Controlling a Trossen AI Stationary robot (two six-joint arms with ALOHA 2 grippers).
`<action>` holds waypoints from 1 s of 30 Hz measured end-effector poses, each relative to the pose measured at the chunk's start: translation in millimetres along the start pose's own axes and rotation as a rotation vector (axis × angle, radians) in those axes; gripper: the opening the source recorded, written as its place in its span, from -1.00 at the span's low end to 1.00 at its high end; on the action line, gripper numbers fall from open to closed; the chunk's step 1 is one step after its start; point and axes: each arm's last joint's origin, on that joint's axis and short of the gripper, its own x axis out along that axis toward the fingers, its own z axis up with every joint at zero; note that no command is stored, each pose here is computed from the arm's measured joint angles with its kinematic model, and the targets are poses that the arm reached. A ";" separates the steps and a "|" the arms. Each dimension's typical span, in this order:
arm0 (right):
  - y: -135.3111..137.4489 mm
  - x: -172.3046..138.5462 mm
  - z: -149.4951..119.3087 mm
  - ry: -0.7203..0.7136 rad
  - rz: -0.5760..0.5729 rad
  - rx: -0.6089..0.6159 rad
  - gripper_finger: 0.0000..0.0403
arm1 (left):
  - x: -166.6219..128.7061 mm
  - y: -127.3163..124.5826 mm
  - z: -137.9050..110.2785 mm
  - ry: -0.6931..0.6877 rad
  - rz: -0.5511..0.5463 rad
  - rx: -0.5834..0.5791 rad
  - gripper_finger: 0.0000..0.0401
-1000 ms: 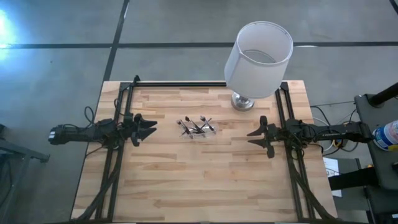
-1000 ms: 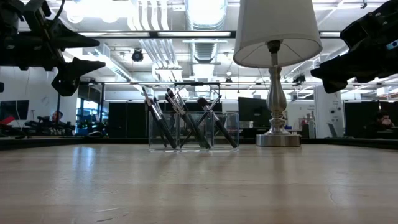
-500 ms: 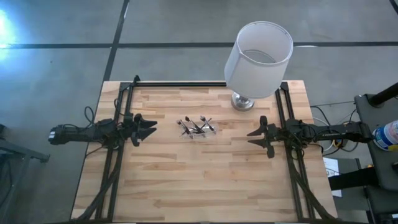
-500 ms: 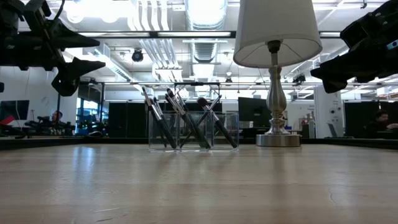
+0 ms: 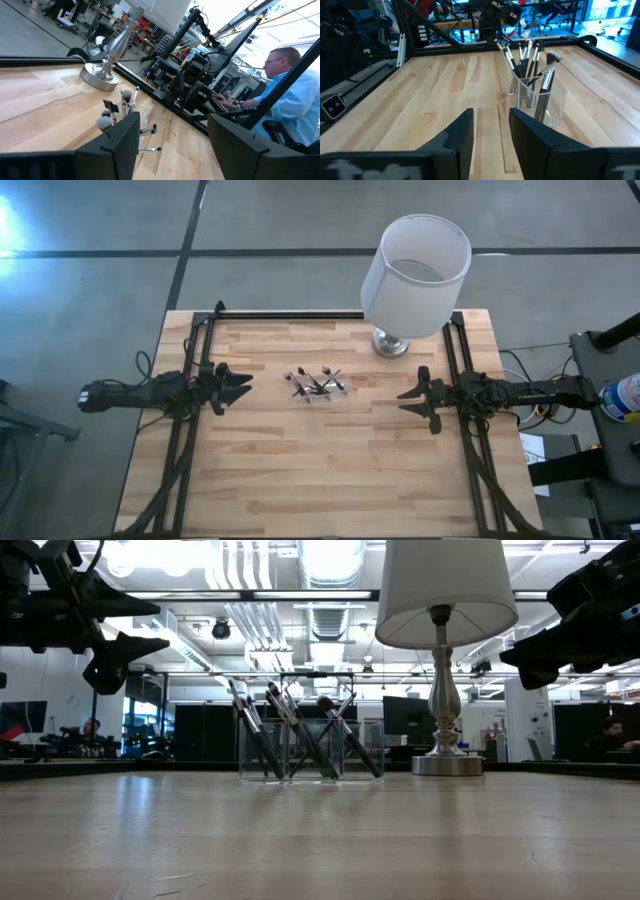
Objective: Put items in baskets/containers
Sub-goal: Return to Home Position
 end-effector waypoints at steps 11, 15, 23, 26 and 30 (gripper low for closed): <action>0.0 0.0 0.0 0.000 0.000 0.000 -0.34 | 0.0 0.0 0.0 0.000 0.000 0.000 0.12; 0.0 0.0 0.0 0.000 0.000 0.000 -0.37 | 0.0 0.0 0.0 0.000 0.001 0.000 0.12; 0.0 0.0 0.0 0.000 0.000 0.000 -0.41 | 0.0 0.1 0.0 0.000 0.001 0.000 0.12; 0.0 0.0 0.0 0.000 0.000 0.000 -0.40 | 0.0 0.1 0.1 -0.001 0.001 0.000 0.12; 0.0 0.0 0.0 0.000 0.000 0.000 -0.38 | 0.0 0.1 0.1 -0.001 0.001 0.000 0.12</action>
